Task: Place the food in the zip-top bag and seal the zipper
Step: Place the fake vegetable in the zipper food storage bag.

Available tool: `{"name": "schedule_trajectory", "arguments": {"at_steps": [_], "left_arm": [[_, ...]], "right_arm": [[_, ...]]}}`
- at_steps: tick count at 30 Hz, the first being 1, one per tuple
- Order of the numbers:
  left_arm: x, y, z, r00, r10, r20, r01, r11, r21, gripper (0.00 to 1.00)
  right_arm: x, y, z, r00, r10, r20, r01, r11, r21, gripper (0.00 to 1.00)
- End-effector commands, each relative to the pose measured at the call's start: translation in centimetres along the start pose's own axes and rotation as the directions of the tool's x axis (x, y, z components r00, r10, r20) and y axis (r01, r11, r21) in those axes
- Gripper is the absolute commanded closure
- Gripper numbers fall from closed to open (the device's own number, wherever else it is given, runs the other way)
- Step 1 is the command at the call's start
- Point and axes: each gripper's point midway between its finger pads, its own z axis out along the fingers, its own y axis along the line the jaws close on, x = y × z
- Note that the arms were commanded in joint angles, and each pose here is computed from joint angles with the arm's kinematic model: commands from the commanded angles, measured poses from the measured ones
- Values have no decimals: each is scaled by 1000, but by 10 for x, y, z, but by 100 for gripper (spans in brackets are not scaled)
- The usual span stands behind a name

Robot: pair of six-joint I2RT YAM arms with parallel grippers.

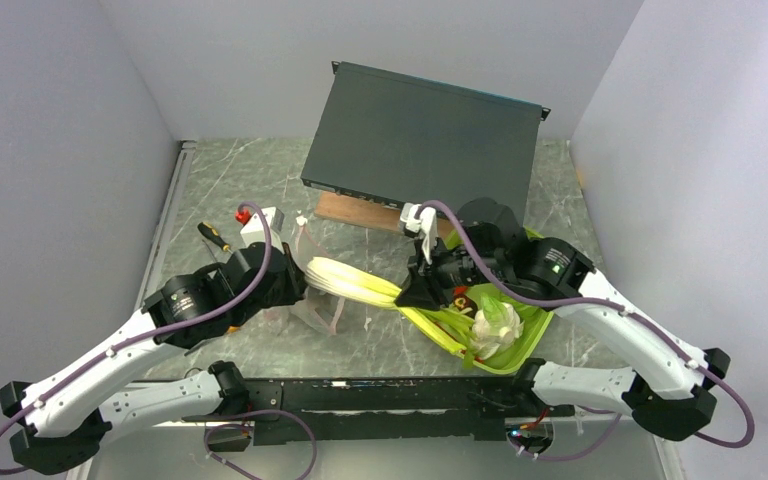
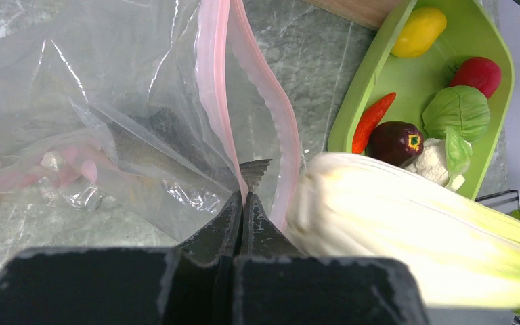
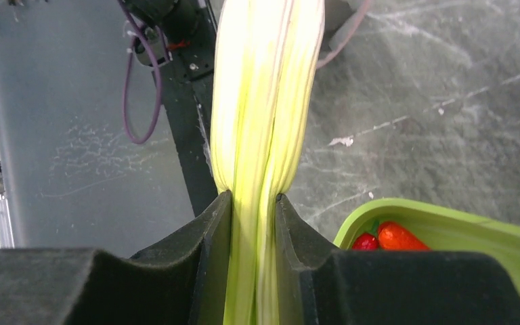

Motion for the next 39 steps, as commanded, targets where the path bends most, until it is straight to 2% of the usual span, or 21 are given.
{"name": "schedule_trajectory", "arguments": {"at_steps": [1,5,9,16,24,31,39], "left_arm": [[-15,-4,-7,998,-18,52,17,1000,24,100],[-12,-3,-9,998,-33,52,31,999,34,100],[-13,-7,-10,998,-33,50,30,998,58,100],[-9,-16,-7,1000,-13,20,11,996,84,100],[2,-27,-2,1000,-2,-27,6,991,133,100],[7,-32,-4,998,10,-57,-1,987,162,100],[12,-32,-6,997,31,-72,-17,983,183,100]], "right_arm": [[-1,-12,1,998,55,-6,-55,994,97,100],[2,-24,5,997,72,-10,-70,985,156,100],[-8,-17,15,996,85,15,-86,991,105,100],[-17,-13,51,992,126,-5,-125,987,104,100],[-26,-21,91,988,142,-53,-130,975,180,100],[-47,-24,125,991,116,-63,-105,982,155,100],[-48,-12,166,991,105,-83,-105,994,9,100]]}}
